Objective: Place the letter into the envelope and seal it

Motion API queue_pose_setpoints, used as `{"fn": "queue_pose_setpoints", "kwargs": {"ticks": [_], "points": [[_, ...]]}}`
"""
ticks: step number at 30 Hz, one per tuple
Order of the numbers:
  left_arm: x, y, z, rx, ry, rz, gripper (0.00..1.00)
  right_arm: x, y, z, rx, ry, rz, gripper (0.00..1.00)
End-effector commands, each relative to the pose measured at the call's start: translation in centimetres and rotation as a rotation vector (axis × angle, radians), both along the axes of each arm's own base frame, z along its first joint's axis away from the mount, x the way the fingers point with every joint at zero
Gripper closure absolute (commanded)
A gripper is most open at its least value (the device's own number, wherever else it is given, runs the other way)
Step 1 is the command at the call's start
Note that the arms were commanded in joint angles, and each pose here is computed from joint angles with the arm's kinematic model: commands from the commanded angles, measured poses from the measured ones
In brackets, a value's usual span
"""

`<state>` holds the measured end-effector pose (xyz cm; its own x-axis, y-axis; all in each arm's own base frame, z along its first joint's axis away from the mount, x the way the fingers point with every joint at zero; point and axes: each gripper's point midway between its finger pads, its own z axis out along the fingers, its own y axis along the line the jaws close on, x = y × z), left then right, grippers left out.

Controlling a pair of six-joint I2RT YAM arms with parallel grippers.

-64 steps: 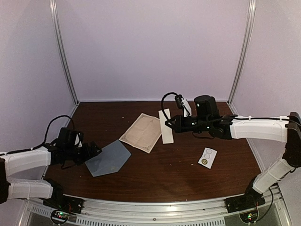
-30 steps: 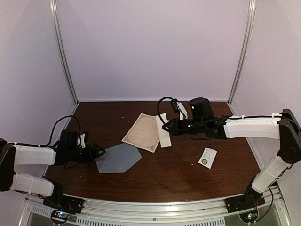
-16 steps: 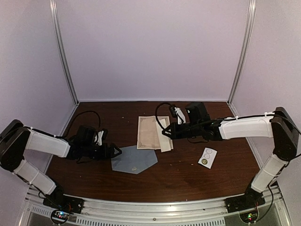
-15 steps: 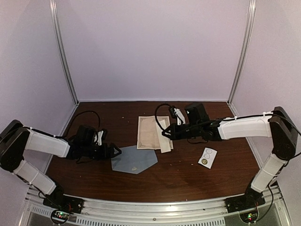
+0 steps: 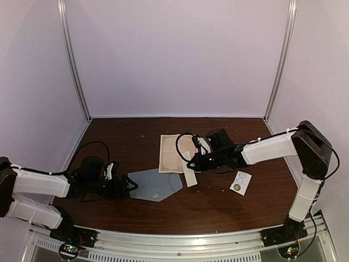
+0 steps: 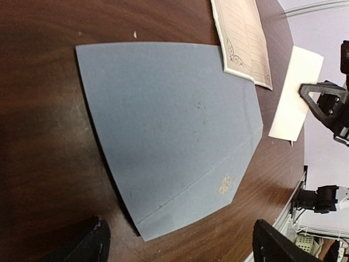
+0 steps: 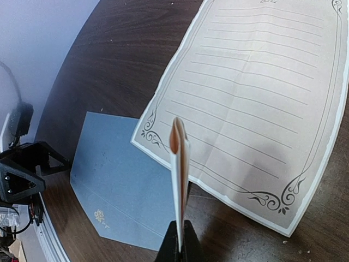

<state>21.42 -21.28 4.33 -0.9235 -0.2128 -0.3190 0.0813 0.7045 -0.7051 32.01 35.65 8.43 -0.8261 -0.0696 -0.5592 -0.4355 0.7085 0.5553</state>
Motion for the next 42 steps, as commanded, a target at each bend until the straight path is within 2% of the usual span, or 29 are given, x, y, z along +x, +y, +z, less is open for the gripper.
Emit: {"fn": "queue_pose_setpoints", "kwargs": {"ticks": [1, 11, 19, 22, 31, 35, 37, 42], "points": [[-1.1, -1.2, 0.9, -0.099, 0.064, 0.001, 0.08, 1.4, 1.0, 1.0, 0.035, -0.024, -0.011, 1.00], [-1.8, -2.4, -0.5, -0.111, 0.128, -0.047, 0.08, 1.9, 0.9, -1.4, -0.014, 0.012, -0.029, 1.00], [-0.4, -2.6, 1.0, -0.167, 0.057, 0.006, 0.08, 1.8, 0.8, -2.4, -0.030, 0.031, -0.035, 1.00], [0.4, -2.7, 2.1, -0.181, 0.015, 0.025, 0.12, 1.8, 0.8, -2.6, -0.032, 0.035, -0.035, 1.00], [0.9, -2.7, 2.4, -0.198, -0.006, 0.047, 0.46, 1.8, 0.9, -2.9, -0.036, 0.043, -0.032, 1.00], [1.1, -2.9, 2.2, -0.206, -0.001, 0.053, 0.59, 1.8, 0.9, -3.0, -0.040, 0.044, -0.032, 1.00], [1.3, -3.0, 2.0, -0.205, 0.002, 0.053, 0.62, 1.9, 0.8, -2.9, -0.039, 0.045, -0.034, 1.00], [1.7, -3.0, 1.1, -0.176, 0.013, 0.058, 0.93, 1.7, 0.8, -2.8, -0.039, 0.045, -0.032, 1.00]]}}
